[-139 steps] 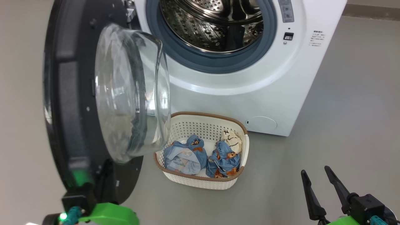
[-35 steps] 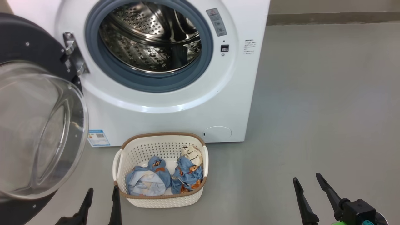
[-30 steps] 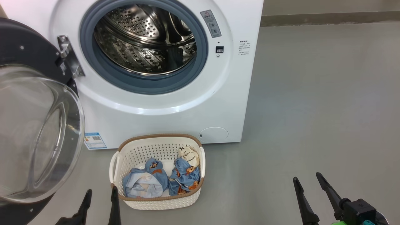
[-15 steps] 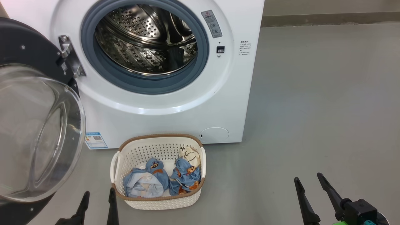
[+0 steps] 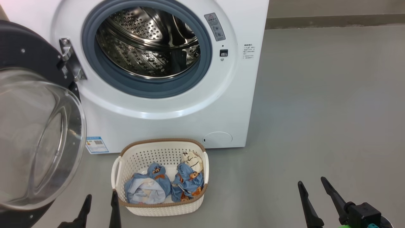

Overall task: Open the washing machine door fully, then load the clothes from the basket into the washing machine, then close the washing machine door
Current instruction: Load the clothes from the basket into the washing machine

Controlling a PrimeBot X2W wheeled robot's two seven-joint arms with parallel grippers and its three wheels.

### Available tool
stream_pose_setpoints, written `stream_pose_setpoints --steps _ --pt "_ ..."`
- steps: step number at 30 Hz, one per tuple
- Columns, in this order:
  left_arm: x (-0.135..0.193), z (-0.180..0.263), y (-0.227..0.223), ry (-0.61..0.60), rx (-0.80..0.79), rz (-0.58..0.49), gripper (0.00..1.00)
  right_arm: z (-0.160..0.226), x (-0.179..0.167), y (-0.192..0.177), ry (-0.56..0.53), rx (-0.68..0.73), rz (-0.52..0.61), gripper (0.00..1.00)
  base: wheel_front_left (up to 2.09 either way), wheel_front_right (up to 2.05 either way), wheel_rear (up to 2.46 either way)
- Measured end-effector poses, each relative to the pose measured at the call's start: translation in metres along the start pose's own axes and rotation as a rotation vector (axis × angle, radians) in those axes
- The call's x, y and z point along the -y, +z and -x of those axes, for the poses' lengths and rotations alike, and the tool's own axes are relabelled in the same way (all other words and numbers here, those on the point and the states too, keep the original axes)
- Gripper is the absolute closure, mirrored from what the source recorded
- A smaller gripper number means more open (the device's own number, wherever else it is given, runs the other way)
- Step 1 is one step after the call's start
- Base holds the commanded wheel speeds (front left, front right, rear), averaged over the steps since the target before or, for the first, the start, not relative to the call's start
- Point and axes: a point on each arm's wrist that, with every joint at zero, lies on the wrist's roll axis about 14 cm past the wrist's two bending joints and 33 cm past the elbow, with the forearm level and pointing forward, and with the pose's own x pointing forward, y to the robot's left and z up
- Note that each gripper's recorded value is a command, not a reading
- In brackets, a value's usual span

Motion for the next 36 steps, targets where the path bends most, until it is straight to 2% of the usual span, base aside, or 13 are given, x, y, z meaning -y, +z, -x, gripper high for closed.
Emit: stream_pose_setpoints --steps 13,36 --pt "-0.0004 -0.0003 -0.0013 0.0 -0.005 -0.009 0.0 0.0001 0.0006 -0.0024 -0.002 -0.007 -0.002 0.0 1.22 -1.22 0.0" --pt "-0.0019 -0.0017 -0.0039 0.001 -0.01 -0.013 0.0 -0.0004 0.0006 -0.0061 -0.002 -0.019 -0.003 0.0 0.04 -0.04 0.0"
